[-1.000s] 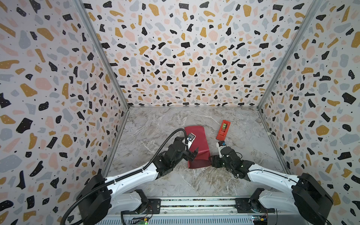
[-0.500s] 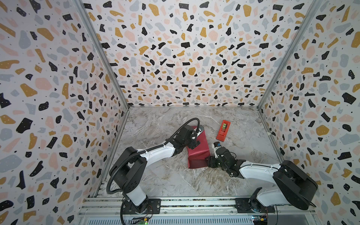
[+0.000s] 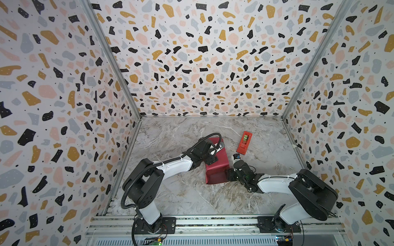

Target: Wrap the gift box in paper

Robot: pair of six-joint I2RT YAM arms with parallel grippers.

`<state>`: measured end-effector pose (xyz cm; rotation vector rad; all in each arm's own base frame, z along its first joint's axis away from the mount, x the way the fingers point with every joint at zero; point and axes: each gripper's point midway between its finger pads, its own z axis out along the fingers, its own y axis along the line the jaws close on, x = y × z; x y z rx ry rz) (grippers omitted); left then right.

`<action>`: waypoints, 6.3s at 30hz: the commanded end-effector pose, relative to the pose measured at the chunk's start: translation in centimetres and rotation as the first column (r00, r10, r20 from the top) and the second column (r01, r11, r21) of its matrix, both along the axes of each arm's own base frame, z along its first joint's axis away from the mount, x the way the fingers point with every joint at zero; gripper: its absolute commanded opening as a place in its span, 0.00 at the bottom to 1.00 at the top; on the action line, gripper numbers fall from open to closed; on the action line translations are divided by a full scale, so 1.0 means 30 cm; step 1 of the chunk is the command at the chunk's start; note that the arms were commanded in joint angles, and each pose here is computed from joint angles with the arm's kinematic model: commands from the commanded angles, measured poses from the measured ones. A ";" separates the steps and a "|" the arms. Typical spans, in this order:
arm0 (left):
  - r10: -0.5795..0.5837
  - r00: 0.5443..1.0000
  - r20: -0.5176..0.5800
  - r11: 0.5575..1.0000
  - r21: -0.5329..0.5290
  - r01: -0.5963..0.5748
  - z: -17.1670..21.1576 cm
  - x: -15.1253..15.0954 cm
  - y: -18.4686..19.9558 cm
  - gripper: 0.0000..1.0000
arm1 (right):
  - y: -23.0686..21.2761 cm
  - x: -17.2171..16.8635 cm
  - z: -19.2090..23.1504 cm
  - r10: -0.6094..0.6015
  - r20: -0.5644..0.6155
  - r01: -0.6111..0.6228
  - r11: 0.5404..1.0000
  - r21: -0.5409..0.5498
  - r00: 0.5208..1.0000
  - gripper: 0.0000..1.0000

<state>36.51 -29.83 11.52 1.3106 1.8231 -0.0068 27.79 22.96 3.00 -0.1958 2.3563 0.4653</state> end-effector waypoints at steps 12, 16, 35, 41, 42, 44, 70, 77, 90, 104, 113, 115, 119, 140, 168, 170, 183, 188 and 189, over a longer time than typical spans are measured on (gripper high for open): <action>-0.029 0.998 -0.057 0.996 0.080 0.034 -0.092 -0.041 0.014 0.88 | 0.010 -0.006 -0.047 0.003 -0.005 -0.003 0.998 -0.059 1.000 0.39; -0.029 0.998 -0.055 0.996 0.077 0.033 -0.087 -0.043 0.014 0.88 | -0.001 -0.029 -0.058 0.002 -0.015 -0.003 0.998 -0.063 1.000 0.32; -0.019 0.999 -0.047 0.998 0.059 0.022 -0.068 -0.039 0.006 0.87 | -0.001 -0.036 -0.103 0.014 -0.040 -0.017 0.996 -0.088 0.999 0.03; -0.015 0.999 -0.043 0.998 0.054 0.017 -0.061 -0.040 0.005 0.88 | 0.000 -0.030 -0.108 0.011 -0.041 -0.015 0.995 -0.099 0.999 0.01; -0.014 0.999 -0.041 0.999 0.050 0.016 -0.057 -0.039 0.004 0.88 | -0.001 -0.033 -0.107 0.013 -0.044 -0.017 0.995 -0.099 0.999 0.04; -0.010 0.999 -0.039 0.999 0.043 0.012 -0.047 -0.038 0.003 0.88 | -0.004 -0.041 -0.095 0.017 -0.046 -0.021 0.996 -0.092 0.999 0.14; 0.039 0.998 -0.057 0.993 -0.105 -0.045 0.066 -0.034 -0.028 0.91 | -0.030 -0.092 -0.118 0.038 -0.086 -0.045 0.995 -0.089 0.996 0.00; 0.273 0.951 -0.144 0.862 -0.402 -0.308 0.223 -0.093 0.089 0.96 | -0.051 -0.122 -0.074 0.051 -0.075 -0.056 0.996 -0.066 0.996 0.41; 0.221 0.741 -0.635 0.541 -0.552 -0.634 -0.062 -0.493 0.144 0.84 | -0.055 -0.127 0.122 0.149 0.009 -0.149 0.987 0.056 0.989 0.62; 0.260 0.682 -0.684 0.541 -0.482 -0.689 -0.180 -0.462 0.042 0.50 | -0.103 -0.120 0.102 0.115 -0.011 -0.114 0.990 0.081 0.993 0.62; 0.272 0.665 -0.696 0.530 -0.468 -0.707 -0.220 -0.461 0.004 0.35 | -0.107 -0.117 0.093 0.112 -0.017 -0.110 0.990 0.087 0.994 0.62; 0.285 0.664 -0.691 0.527 -0.465 -0.711 -0.226 -0.454 0.006 0.31 | -0.109 -0.119 0.088 0.112 -0.023 -0.109 0.990 0.087 0.993 0.62; 0.303 0.663 -0.684 0.527 -0.459 -0.715 -0.235 -0.446 0.008 0.22 | -0.112 -0.122 0.083 0.110 -0.027 -0.108 0.990 0.087 0.994 0.62; 0.301 0.704 -0.643 0.389 -0.591 -0.707 0.027 -0.463 0.190 0.75 | -0.085 -0.041 0.270 0.181 0.003 -0.174 0.942 0.286 0.983 0.66; 0.129 0.619 -0.774 0.346 -0.550 -0.760 -0.023 -0.179 0.144 0.77 | 0.170 0.063 0.281 0.333 -0.106 -0.233 0.821 0.521 0.937 0.65; 0.150 0.611 -0.777 0.340 -0.540 -0.770 -0.042 -0.213 0.180 0.78 | 0.154 0.035 0.269 0.315 -0.115 -0.216 0.832 0.511 0.942 0.66; 0.304 0.944 -0.126 0.677 -0.669 -0.307 0.324 -0.254 0.315 0.94 | -0.093 -0.034 0.227 0.195 -0.099 -0.160 0.945 0.286 0.976 0.73; -0.010 0.997 0.071 0.901 -0.432 0.039 0.281 -0.295 0.163 0.96 | -0.117 -0.056 0.196 0.213 -0.137 -0.158 0.930 0.331 0.967 0.74; -0.059 0.993 0.100 0.924 -0.370 0.092 0.267 -0.300 0.144 0.95 | -0.120 -0.060 0.196 0.218 -0.139 -0.161 0.928 0.337 0.966 0.74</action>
